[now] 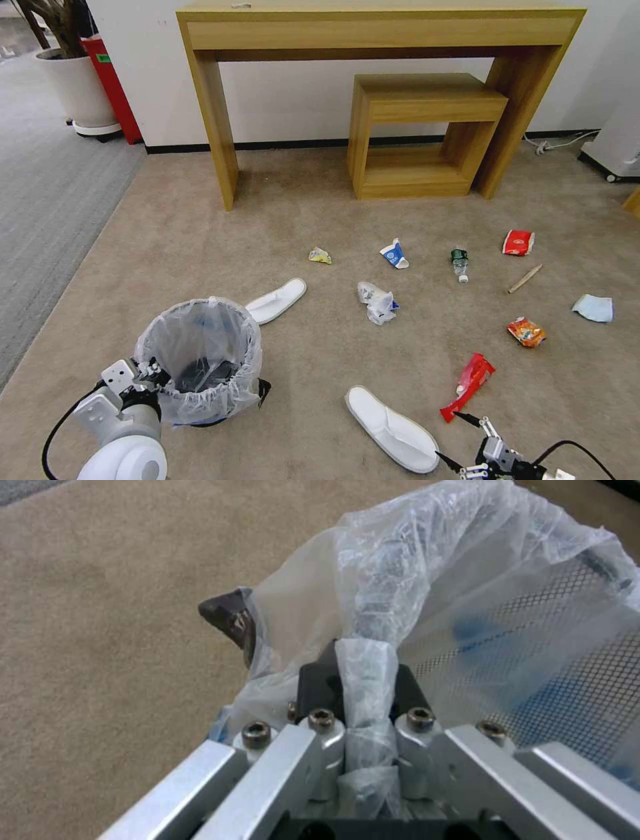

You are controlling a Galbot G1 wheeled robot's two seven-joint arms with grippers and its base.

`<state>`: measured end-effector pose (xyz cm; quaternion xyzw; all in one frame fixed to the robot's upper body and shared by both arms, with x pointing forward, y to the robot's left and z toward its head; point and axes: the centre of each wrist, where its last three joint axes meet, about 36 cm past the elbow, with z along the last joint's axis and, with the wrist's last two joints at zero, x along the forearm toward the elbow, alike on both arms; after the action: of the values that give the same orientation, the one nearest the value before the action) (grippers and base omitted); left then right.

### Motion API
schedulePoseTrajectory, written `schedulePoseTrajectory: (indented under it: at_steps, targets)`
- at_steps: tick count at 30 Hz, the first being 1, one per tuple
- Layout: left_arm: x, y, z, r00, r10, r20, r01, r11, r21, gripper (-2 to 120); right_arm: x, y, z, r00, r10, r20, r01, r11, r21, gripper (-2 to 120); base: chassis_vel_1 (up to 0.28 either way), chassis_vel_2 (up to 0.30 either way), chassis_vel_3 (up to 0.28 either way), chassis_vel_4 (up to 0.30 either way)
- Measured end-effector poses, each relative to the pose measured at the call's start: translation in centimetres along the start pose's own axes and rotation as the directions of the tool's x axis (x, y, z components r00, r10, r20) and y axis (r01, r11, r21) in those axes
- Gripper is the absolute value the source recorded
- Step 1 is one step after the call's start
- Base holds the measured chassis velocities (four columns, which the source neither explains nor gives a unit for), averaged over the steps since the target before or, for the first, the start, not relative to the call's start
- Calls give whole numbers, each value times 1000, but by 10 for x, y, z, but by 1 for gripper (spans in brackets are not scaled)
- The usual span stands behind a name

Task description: Pick up the trash bin and place the garbage on the floor into it.

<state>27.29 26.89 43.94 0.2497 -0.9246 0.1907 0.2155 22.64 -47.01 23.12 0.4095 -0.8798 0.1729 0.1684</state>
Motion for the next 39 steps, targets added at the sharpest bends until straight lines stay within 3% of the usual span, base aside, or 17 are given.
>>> schedulePoseTrajectory:
  at_steps: [18, 29, 39]
  targets:
    - [4, 1, 5, 1000, -22, 9, 22, 1000, -3, 3, -81, 18, 44, 1000, -5, -12, 5, 999, -44, 97, 0, 0, 0, 0]
    - [0, -1, 9, 1000, -20, 7, 20, 1000, 1, 3, -88, 29, 54, 999, -26, -27, 25, 999, -38, 96, 0, 0, 0, 0]
    - [-1, -1, 10, 1000, -16, 13, 16, 1000, 6, 3, -112, 37, 66, 999, -28, -28, 27, 999, -30, 73, 0, 0, 0, 0]
